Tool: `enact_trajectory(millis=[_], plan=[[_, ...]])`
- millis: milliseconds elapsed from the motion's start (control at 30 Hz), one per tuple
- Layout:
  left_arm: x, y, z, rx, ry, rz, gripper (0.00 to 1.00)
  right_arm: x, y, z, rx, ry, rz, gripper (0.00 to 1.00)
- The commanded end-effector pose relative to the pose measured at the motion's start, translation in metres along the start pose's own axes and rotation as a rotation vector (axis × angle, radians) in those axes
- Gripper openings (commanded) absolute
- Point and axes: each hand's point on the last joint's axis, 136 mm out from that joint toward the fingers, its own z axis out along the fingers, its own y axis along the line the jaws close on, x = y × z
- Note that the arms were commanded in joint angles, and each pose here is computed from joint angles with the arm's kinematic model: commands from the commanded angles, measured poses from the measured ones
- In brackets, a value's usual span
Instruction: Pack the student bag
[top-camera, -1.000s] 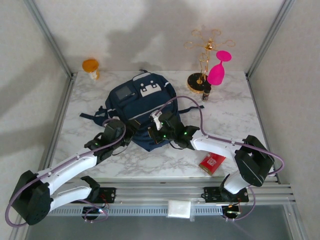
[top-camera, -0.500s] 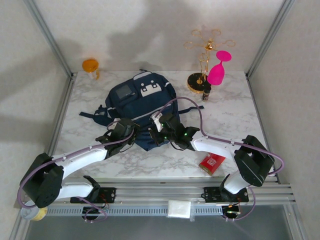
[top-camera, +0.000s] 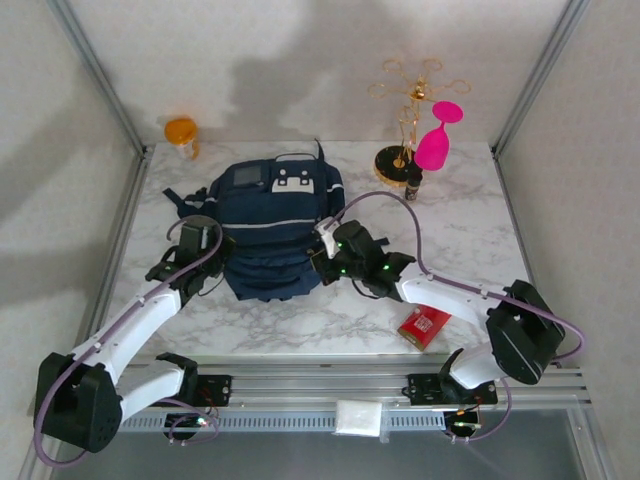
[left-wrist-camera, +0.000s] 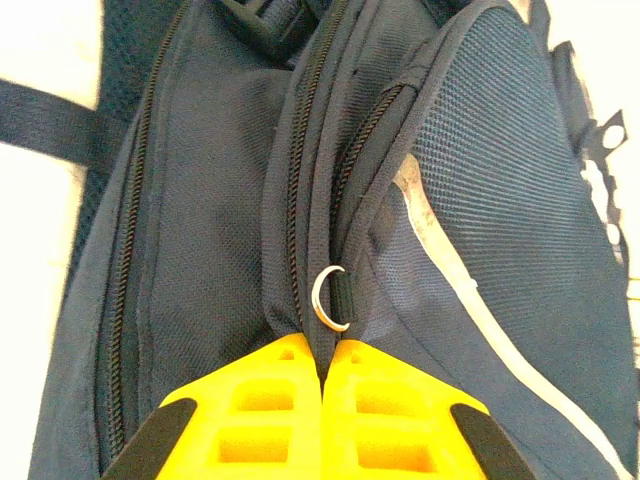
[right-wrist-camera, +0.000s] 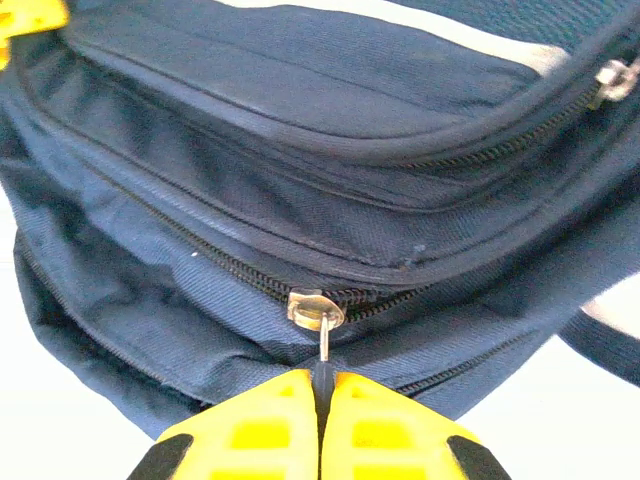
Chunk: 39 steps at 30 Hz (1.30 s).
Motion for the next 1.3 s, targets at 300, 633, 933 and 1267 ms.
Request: enact_trajectory(millis=[300,633,933,1267], plan=[[0.032,-0.012,-0.043,0.202,0.003,-0.225,0.56,-0.024,0.067,0.023,-0.159,-0.052,-0.003,0.0],[0.094,-0.051,-0.031,0.224,0.111,-0.301,0.54,-0.021,0.064,0.022,-0.146,-0.071,-0.014,0.0],[0.092,-0.046,-0.007,0.155,-0.039,-0.338,0.18,-0.01,0.046,0.024,-0.054,-0.036,-0.026,0.0],[0.034,0.009,-0.011,-0.03,-0.22,-0.214,0.0,0.005,-0.02,-0.001,0.177,-0.019,-0.021,0.0]])
